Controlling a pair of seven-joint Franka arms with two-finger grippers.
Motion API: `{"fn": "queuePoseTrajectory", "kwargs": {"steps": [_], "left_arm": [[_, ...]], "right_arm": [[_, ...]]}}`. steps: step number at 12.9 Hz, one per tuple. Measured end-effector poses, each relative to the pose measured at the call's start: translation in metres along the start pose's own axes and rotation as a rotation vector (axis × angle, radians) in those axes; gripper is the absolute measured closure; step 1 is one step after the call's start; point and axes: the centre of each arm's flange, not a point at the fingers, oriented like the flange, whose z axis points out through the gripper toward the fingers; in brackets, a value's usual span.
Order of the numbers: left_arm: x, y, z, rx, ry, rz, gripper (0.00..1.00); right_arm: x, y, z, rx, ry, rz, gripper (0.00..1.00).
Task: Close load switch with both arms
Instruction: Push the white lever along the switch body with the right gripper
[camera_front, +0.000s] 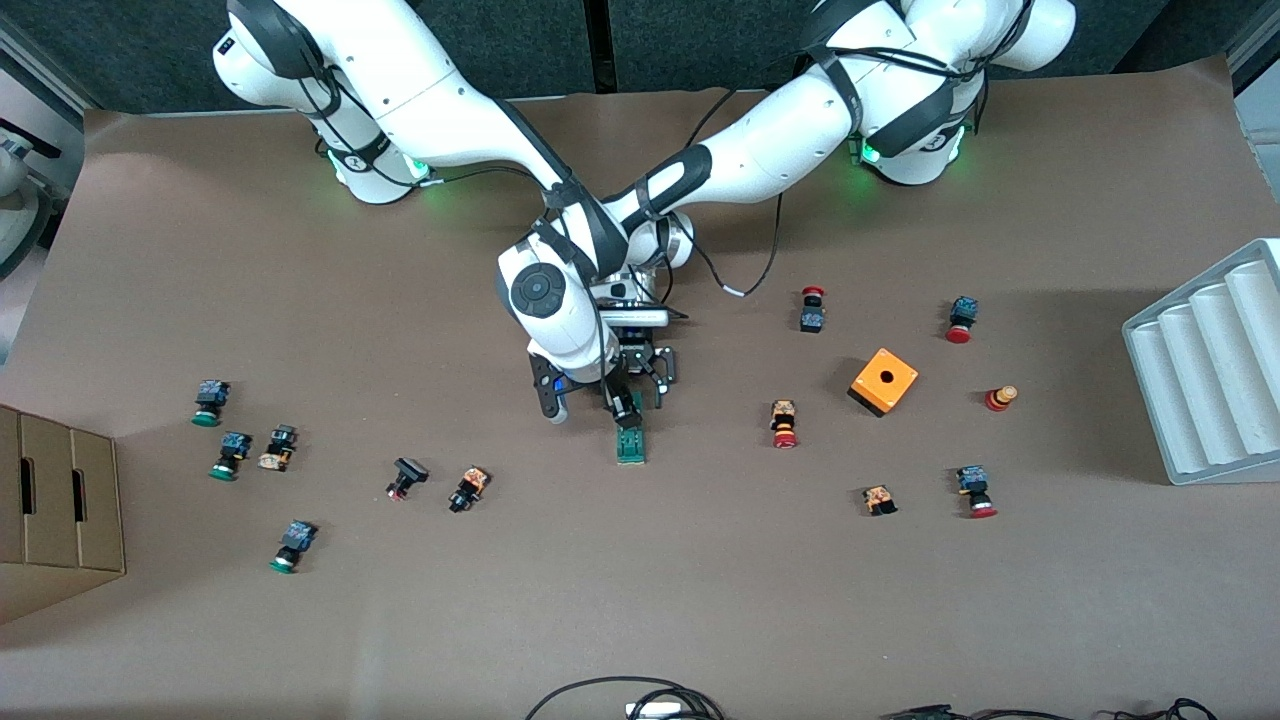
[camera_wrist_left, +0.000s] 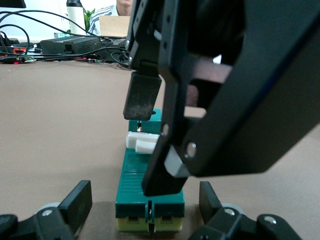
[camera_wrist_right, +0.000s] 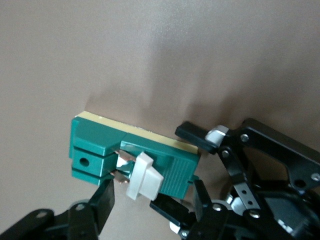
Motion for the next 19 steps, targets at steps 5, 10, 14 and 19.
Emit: {"fn": "queuePoseTrajectory", "kwargs": {"steps": [5,10,14,19], "left_arm": [[0.0,0.0,0.0,0.0,0.0,0.0,0.04],[0.0,0.0,0.0,0.0,0.0,0.0,0.04],[0.0,0.0,0.0,-0.001,0.0,0.0,0.04],[-0.001,0.001,-0.002,-0.003,0.001,0.002,0.04]], "right_arm": [[0.003,-0.002,0.004,0.016,-0.005,0.017,0.37],[0.001,-0.006,0.001,0.027,-0.011,0.02,0.52],[0.0,-0.007,-0.001,0.024,-0.018,0.03,0.6],[0.0,-0.009,-0.006,0.023,-0.02,0.033,0.64]]}}
